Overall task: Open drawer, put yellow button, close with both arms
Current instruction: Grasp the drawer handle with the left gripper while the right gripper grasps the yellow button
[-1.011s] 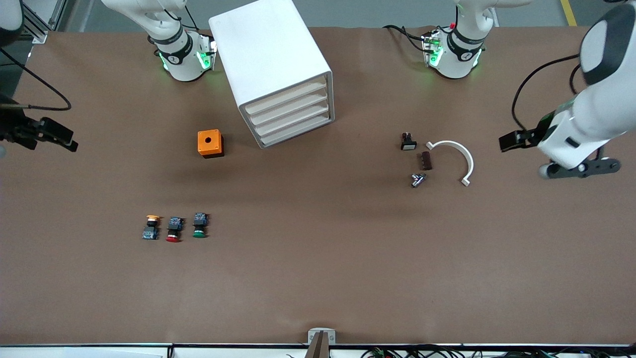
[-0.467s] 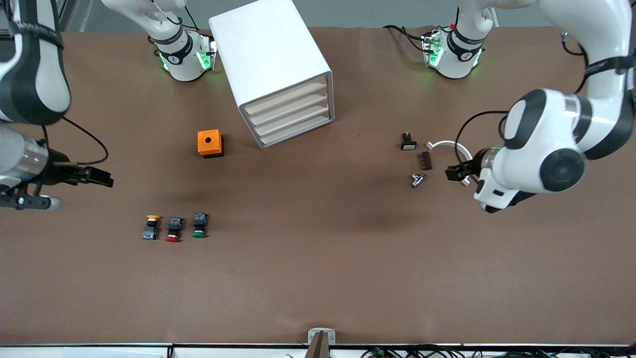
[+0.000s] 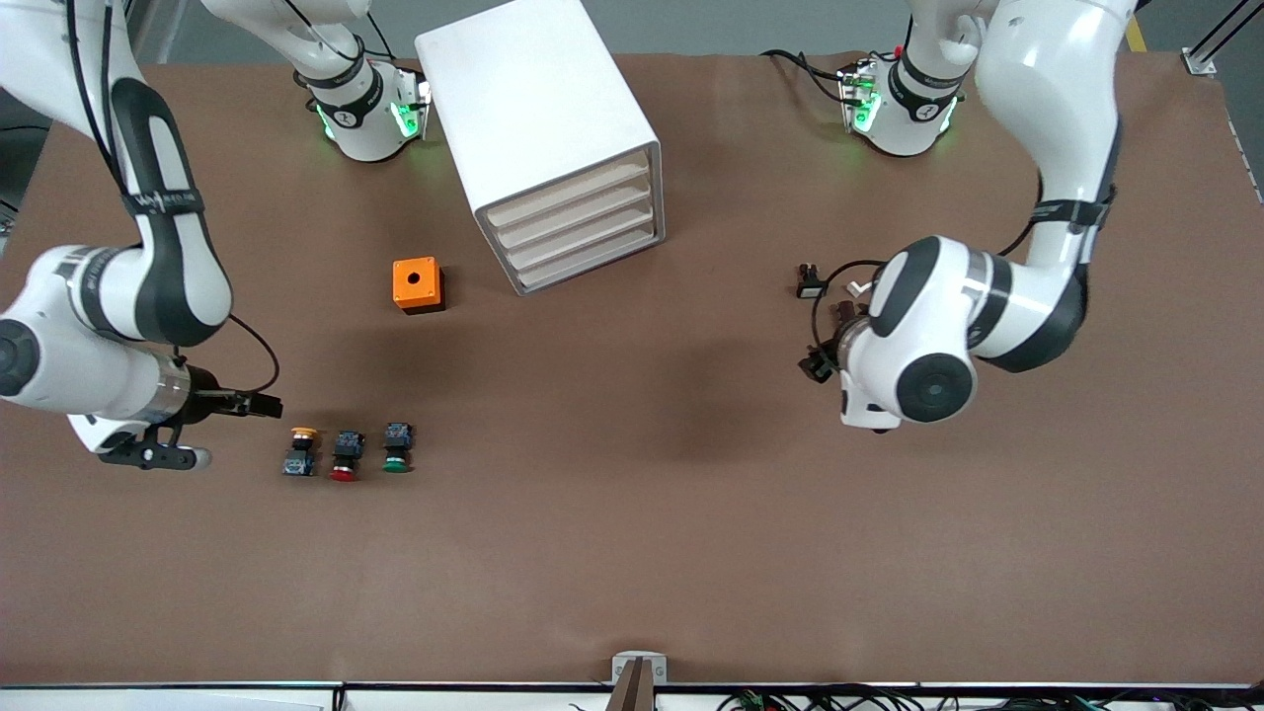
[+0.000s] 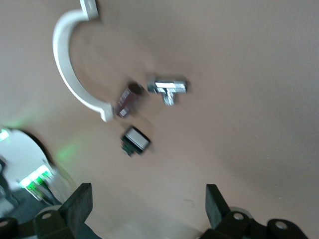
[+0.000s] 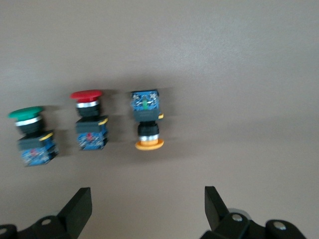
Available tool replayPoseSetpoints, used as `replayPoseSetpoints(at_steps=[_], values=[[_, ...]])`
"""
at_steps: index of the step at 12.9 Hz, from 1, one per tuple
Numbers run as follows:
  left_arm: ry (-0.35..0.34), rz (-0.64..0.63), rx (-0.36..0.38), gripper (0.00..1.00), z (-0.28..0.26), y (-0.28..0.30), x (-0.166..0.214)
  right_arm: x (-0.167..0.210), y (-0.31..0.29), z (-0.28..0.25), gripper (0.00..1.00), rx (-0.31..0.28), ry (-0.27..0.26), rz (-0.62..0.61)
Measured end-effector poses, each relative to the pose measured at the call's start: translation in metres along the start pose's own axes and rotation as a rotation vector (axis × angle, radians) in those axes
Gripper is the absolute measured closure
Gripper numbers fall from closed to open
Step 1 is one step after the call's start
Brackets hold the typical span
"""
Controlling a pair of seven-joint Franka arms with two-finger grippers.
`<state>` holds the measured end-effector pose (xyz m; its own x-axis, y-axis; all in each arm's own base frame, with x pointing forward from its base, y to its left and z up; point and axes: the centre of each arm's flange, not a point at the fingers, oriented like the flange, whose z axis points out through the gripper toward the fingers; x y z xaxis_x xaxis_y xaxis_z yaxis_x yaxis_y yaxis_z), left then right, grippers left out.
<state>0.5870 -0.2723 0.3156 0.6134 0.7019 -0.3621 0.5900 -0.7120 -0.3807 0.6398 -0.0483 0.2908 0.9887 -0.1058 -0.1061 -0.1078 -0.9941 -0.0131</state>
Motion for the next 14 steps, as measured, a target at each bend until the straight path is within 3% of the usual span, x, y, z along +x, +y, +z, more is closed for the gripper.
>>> replayPoseSetpoints(at_steps=[6,11,14], values=[[-0.234,-0.436,0.008,0.00,0.022,0.036,-0.063,0.022,0.006,0.094,0.00,-0.011,0.084,0.017],[-0.378,-0.780,0.172,0.00,0.048,0.053,-0.112,0.023,0.005,0.110,0.06,0.032,0.086,0.064],[-0.528,-0.954,0.291,0.01,0.056,0.063,-0.129,0.023,0.004,0.108,0.41,0.035,0.056,0.062]])
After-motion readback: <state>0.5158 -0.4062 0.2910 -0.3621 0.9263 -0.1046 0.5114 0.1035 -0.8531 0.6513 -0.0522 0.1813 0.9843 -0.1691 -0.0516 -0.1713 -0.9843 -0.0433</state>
